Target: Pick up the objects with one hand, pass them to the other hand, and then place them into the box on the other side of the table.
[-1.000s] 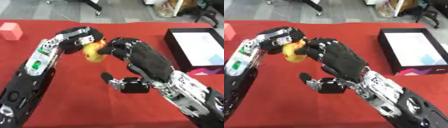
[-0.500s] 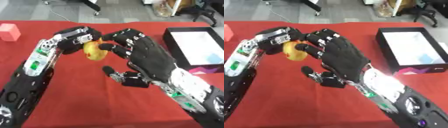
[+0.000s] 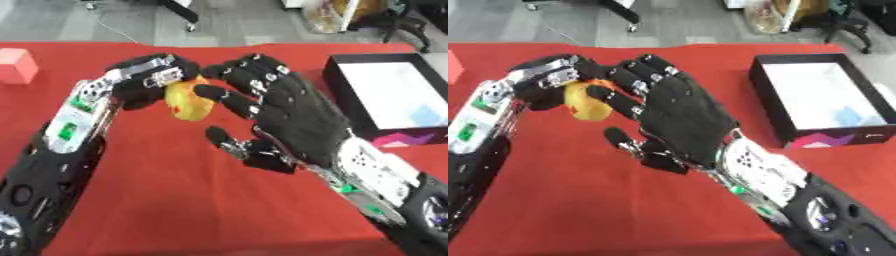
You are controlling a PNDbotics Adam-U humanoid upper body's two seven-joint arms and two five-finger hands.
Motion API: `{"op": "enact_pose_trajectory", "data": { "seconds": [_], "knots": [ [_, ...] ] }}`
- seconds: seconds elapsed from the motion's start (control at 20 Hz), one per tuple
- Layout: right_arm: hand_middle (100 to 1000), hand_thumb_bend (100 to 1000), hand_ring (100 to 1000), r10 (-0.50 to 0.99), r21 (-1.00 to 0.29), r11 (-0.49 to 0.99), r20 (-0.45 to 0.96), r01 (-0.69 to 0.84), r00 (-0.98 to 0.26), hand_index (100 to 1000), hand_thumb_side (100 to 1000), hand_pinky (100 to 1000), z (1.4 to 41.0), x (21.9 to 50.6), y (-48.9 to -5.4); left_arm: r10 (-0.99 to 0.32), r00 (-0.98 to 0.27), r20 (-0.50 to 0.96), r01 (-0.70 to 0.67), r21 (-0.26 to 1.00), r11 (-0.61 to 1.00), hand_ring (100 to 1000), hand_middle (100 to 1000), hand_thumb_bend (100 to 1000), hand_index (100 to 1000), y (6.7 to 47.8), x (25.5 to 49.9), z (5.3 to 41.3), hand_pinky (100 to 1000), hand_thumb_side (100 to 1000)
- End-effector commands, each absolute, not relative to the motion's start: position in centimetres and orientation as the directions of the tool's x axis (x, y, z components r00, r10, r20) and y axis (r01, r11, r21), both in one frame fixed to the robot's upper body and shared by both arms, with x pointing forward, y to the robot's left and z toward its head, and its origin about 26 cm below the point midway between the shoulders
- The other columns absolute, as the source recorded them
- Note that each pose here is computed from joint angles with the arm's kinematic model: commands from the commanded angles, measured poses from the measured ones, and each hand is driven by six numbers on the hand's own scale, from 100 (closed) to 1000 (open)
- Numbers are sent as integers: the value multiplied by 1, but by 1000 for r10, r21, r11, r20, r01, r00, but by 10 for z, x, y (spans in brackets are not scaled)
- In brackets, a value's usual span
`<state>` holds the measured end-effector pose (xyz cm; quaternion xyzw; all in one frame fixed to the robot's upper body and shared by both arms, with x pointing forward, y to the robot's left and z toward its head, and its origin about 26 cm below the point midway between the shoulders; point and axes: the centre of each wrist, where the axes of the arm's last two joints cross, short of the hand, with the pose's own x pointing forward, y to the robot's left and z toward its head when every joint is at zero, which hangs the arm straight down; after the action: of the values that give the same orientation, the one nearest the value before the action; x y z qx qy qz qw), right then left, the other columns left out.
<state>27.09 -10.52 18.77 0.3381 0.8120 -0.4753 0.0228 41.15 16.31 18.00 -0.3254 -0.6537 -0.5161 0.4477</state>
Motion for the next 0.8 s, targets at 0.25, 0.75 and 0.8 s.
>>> {"op": "enact_pose_trajectory", "data": {
  "seconds": [0.25, 0.75, 0.8],
  "knots": [
    [760, 274, 721, 522, -742, 306, -394, 597, -757, 797, 267, 675, 193, 268, -107, -18, -407, 913, 894, 402, 198, 385, 293, 100, 404, 153, 410, 197, 539, 715],
    [751, 243, 704, 520, -738, 299, -405, 605, -752, 788, 212, 648, 193, 267, -106, -15, -389, 921, 912, 387, 134, 387, 294, 100, 404, 140, 405, 197, 539, 732],
    [749, 236, 701, 521, -736, 298, -408, 607, -750, 786, 200, 641, 193, 267, -106, -18, -387, 922, 914, 386, 128, 387, 295, 100, 405, 138, 404, 196, 539, 736]
  ]
}}
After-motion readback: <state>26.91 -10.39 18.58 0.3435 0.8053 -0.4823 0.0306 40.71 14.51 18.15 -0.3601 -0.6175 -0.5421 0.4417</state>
